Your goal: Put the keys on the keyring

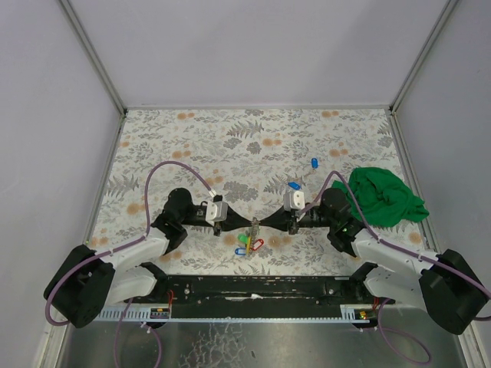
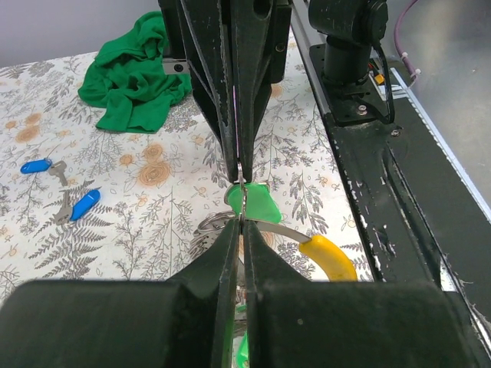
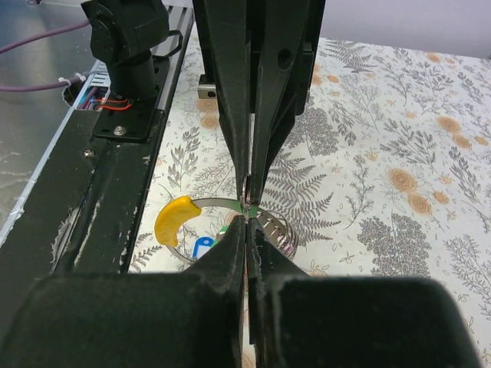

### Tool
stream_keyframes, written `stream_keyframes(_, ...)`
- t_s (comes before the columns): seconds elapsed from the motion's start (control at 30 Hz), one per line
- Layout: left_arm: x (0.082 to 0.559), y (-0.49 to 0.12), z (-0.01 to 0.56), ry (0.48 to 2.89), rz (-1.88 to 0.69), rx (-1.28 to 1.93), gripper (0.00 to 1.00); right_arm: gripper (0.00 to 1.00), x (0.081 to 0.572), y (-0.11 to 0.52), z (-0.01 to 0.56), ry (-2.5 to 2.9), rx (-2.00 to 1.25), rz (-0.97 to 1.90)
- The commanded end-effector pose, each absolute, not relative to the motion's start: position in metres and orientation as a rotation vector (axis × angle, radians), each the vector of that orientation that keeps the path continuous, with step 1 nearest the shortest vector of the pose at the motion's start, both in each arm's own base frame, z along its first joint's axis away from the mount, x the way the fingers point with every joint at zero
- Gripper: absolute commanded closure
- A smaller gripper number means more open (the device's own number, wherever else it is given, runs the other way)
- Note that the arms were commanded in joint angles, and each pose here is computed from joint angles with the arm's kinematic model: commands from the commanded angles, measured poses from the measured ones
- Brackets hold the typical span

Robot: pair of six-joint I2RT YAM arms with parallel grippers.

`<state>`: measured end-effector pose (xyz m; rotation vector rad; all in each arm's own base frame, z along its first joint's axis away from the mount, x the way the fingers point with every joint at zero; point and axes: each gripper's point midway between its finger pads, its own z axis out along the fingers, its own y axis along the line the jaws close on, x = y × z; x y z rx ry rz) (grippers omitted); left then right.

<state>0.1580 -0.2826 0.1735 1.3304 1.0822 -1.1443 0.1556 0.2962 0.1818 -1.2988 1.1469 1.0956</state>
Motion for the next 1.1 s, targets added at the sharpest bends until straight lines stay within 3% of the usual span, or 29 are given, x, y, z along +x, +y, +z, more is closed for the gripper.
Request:
stream_keyframes(0.0, 0.1603, -0.2840, 0.1806, 1.021, -1.085, 1.337, 1.00, 1.00, 0.1596, 0.2987, 0.2046, 1.068, -1.307, 1.048)
stream_keyframes(1.07, 0.1634, -0.2880, 0.1812, 1.057, -1.099, 1.343, 1.00, 1.00, 0.1602, 0.3006, 0.2061, 1.078, -1.362, 1.043)
